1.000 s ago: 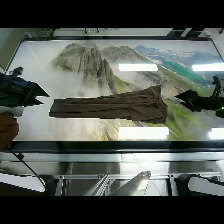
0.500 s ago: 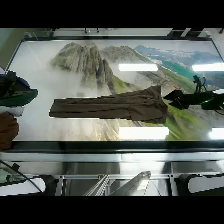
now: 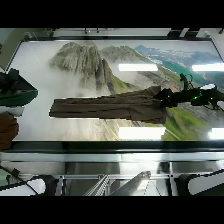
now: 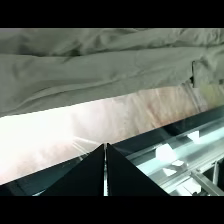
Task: Fold the shirts.
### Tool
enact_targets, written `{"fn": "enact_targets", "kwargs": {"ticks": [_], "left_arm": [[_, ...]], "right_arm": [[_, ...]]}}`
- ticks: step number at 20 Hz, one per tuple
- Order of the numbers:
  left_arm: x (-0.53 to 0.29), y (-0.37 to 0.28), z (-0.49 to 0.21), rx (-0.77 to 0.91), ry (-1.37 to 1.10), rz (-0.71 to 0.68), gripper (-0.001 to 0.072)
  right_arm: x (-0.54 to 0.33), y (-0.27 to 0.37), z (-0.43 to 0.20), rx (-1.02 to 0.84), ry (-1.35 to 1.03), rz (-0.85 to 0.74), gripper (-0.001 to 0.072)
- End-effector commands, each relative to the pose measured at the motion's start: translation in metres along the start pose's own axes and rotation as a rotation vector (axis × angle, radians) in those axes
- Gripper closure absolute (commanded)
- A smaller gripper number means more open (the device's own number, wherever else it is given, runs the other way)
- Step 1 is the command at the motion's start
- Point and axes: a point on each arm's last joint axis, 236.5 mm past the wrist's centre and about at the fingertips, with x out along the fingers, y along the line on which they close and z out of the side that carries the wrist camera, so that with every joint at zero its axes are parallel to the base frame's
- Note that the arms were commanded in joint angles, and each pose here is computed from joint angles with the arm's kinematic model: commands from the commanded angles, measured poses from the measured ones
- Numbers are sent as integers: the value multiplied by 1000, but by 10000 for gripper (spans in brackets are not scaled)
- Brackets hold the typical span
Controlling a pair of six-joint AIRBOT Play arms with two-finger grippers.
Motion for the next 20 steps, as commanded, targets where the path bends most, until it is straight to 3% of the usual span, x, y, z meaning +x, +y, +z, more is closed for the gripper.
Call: {"fn": "enact_targets", "kwargs": {"ticks": [1,3,4,5,15,20], "left_arm": [[24,-30,-2,81,56,-17,679],[41,-42,-6,111,106,-33,680],[52,-48,-8,125,137,-42,679],[65,-53,-11,140,171,-52,679],[301,-128,-51,332,437,-70,679],[367,-153,-69,356,554,-58,681]], "right_arm": [[12,10,-27,-37,119,5,23],[13,12,-37,-38,160,6,337],[12,14,-38,-37,165,16,551],[11,16,-38,-41,165,22,685],[-45,37,-35,-77,142,89,686],[-84,35,-31,-36,101,172,685]]}}
